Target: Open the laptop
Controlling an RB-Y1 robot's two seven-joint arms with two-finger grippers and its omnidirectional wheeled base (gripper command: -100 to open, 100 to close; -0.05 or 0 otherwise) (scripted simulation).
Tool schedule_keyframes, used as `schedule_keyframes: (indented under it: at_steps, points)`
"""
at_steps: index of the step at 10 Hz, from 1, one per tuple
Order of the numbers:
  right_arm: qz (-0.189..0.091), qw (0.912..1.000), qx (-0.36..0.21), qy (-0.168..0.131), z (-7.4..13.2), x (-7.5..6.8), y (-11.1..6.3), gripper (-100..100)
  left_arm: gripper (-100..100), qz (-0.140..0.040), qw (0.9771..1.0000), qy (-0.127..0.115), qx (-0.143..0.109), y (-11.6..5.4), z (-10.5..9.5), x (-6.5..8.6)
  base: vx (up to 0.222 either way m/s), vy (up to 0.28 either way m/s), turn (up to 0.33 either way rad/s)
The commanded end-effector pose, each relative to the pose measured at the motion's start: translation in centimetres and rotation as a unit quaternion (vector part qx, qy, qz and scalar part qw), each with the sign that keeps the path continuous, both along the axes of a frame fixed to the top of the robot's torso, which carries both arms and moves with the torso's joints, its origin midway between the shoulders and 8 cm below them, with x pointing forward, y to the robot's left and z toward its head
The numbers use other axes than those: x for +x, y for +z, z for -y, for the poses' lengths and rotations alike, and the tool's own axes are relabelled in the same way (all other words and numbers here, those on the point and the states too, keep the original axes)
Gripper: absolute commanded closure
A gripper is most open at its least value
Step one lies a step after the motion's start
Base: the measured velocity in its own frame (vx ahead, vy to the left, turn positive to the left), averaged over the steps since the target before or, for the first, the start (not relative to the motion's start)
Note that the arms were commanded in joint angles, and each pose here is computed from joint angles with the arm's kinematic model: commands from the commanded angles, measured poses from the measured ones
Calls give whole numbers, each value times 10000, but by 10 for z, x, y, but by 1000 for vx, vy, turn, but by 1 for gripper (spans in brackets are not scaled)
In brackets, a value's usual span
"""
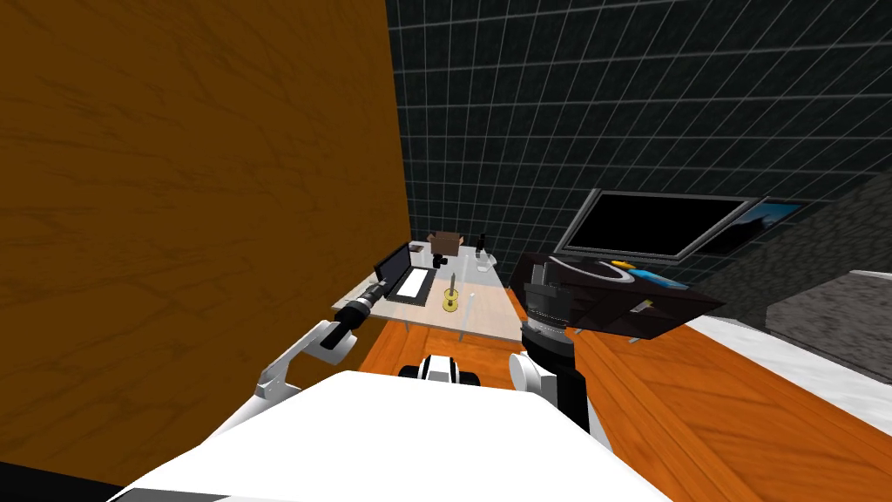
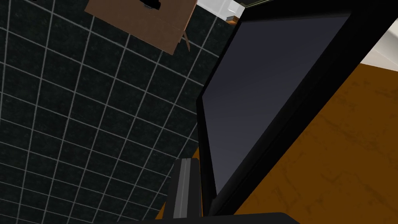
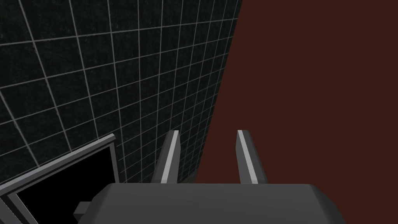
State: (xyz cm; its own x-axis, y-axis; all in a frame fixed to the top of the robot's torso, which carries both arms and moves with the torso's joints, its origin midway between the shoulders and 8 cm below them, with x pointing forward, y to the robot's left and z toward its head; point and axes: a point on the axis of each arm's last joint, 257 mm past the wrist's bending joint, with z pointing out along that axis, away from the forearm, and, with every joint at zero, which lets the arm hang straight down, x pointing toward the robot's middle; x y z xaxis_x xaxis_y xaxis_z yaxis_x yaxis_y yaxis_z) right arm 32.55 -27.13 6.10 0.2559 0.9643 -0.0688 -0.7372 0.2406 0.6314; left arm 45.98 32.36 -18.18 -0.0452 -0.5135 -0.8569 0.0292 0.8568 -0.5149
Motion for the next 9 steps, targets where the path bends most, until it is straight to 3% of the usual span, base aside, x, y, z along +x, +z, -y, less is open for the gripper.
schedule_keyframes:
  at_steps: [1,2,5,9]
  points:
    - [0,10000,0,0,0,0,0,0,100,8,9998,-6,193,-1,-2,0,0,-42,4]
    - [0,10000,-1,0,0,0,0,0,-100,170,9996,29,234,15,-4,9,-37,34,-45]
    - [-1,10000,-2,0,0,0,0,0,-100,447,9987,83,249,43,-7,22,-57,86,-35]
    - [0,10000,-2,0,0,0,0,0,-100,897,9957,37,211,86,-4,33,-54,92,-26]
